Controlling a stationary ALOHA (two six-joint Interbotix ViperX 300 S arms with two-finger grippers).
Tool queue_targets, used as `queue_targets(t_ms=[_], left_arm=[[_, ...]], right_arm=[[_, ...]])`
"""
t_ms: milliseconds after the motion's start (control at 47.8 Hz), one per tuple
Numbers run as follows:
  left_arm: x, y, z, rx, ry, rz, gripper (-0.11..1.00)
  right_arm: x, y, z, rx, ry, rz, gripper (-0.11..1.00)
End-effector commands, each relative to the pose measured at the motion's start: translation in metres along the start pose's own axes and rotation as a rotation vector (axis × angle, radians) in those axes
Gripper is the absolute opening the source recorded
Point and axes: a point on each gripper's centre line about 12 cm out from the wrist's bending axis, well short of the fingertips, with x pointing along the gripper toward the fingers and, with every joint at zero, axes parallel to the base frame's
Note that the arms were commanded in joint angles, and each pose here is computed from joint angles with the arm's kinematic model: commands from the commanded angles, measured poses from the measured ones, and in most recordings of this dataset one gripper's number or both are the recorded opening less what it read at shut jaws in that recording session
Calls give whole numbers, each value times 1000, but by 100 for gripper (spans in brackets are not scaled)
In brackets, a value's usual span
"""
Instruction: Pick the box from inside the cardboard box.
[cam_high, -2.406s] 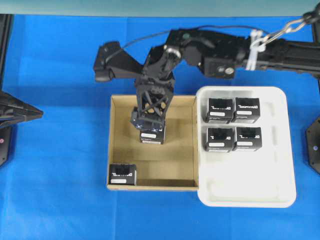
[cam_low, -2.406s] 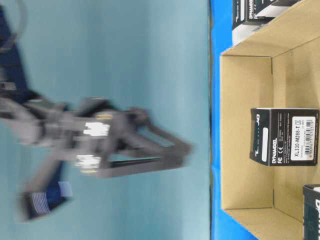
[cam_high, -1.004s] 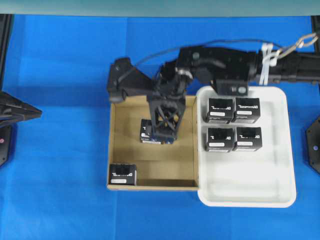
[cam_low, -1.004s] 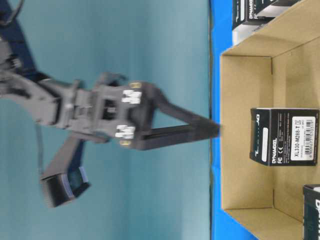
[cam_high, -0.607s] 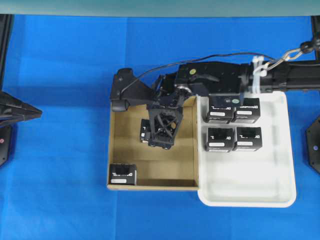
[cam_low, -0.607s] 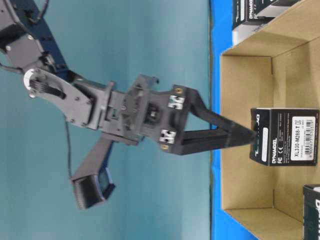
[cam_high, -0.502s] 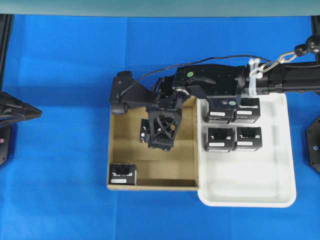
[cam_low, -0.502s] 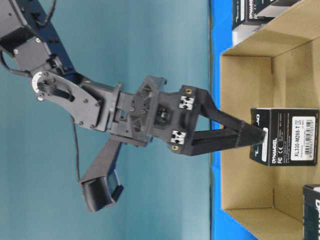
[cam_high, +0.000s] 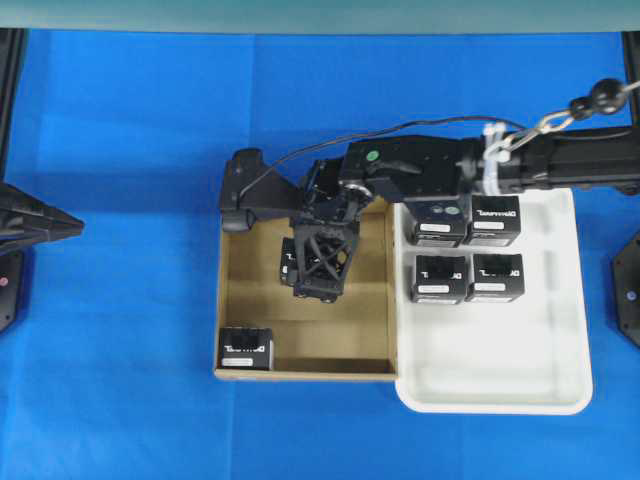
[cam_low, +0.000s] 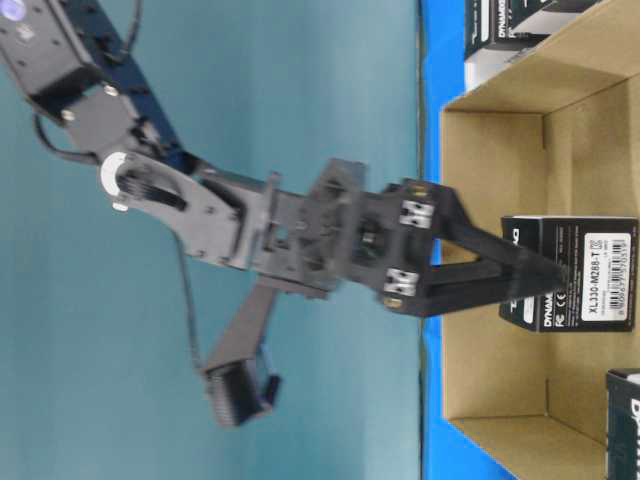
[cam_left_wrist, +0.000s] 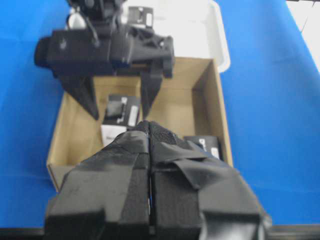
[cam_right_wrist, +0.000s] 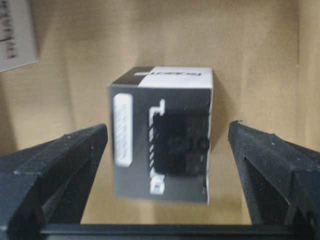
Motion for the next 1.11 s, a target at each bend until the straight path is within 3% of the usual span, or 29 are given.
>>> queue_targets(t_ms=[0,398,460,607,774,942,1088], left_arm=[[0,0,10,3,-22,0,-7],[0,0,10,3,-22,0,-7],[0,0,10,3,-22,0,-7],[0,0,10,3,-22,0,-7],[0,-1,9,3,-20,-2,-7],[0,0,10,3,-22,0,-7],[-1,0,10,3,-25,0,-7]], right_arm=[[8,-1,2,-2,-11,-4,100],[14,5,-5,-6,-3,-4,98],[13,7,-4,-12,-5,-2,92],[11,10,-1,-14,-17,0,62],[5,11,0,-12,-25,1,62],[-20,14,7,-8,-41,12,62],[-66,22,18,-31,-52,31,62]])
